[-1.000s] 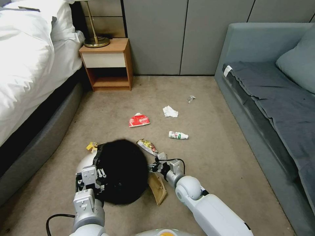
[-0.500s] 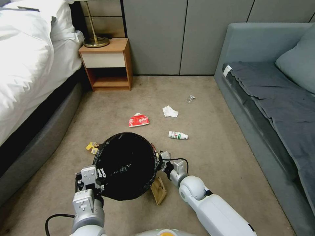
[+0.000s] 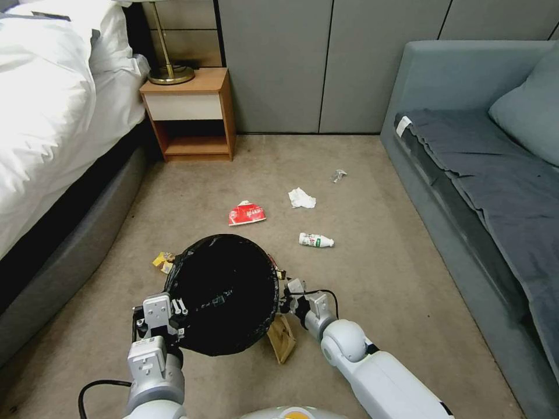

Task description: Pick up the trash bin, then pick up the garbage from the floor and place it into the trash bin.

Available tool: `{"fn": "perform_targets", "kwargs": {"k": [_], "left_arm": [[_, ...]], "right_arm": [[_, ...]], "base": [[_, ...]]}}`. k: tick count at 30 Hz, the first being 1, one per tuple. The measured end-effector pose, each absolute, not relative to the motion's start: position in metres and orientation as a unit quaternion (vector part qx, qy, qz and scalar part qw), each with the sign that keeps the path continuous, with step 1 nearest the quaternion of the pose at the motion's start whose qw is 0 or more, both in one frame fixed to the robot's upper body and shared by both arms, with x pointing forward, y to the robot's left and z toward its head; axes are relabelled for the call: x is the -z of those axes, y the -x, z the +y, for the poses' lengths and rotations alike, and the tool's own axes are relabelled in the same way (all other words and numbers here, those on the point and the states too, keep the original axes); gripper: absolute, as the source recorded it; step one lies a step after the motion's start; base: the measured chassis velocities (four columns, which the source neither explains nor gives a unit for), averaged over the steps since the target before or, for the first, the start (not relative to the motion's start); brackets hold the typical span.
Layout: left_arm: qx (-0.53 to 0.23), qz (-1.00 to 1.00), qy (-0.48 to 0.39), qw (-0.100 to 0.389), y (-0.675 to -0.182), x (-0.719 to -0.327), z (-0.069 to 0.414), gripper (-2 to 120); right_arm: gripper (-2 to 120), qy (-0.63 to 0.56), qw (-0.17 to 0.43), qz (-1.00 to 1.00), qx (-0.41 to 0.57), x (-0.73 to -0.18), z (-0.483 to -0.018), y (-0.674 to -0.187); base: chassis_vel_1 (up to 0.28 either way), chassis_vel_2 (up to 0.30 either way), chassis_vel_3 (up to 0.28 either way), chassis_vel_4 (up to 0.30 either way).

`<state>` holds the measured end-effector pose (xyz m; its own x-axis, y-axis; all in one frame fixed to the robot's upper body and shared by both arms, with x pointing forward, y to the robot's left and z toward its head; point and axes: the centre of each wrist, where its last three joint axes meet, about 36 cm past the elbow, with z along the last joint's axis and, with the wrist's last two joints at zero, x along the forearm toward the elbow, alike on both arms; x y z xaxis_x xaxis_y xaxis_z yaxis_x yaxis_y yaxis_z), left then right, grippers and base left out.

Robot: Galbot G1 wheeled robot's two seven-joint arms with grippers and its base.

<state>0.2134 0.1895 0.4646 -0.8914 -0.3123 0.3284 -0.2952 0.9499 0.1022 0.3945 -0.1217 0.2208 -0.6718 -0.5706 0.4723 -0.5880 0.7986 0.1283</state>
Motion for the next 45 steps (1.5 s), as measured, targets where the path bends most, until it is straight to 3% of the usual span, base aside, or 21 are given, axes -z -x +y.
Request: {"fn": "perform_targets", "kwargs": {"k": [34, 42, 45], "left_arm": [[0.025, -0.972, -0.158, 0.173, -0.212, -0.465, 0.188, 1], [0.025, -0.972, -0.159, 0.173, -0.212, -0.465, 0.188, 1], [0.026, -0.972, -0.159, 0.171, -0.212, -0.465, 0.188, 1]], "right_arm": [[99, -0.361, 0.293, -0.884, -0.046, -0.155, -0.123, -0.358], [86, -0.351, 0.289, -0.889, -0.055, -0.143, -0.138, -0.360], [74, -0.349, 0.288, -0.890, -0.056, -0.143, -0.142, -0.360]], "base": [[0.000, 0.000, 0.000, 0.000], [0.000, 0.000, 0.000, 0.000], [0.000, 0.000, 0.000, 0.000]]}}
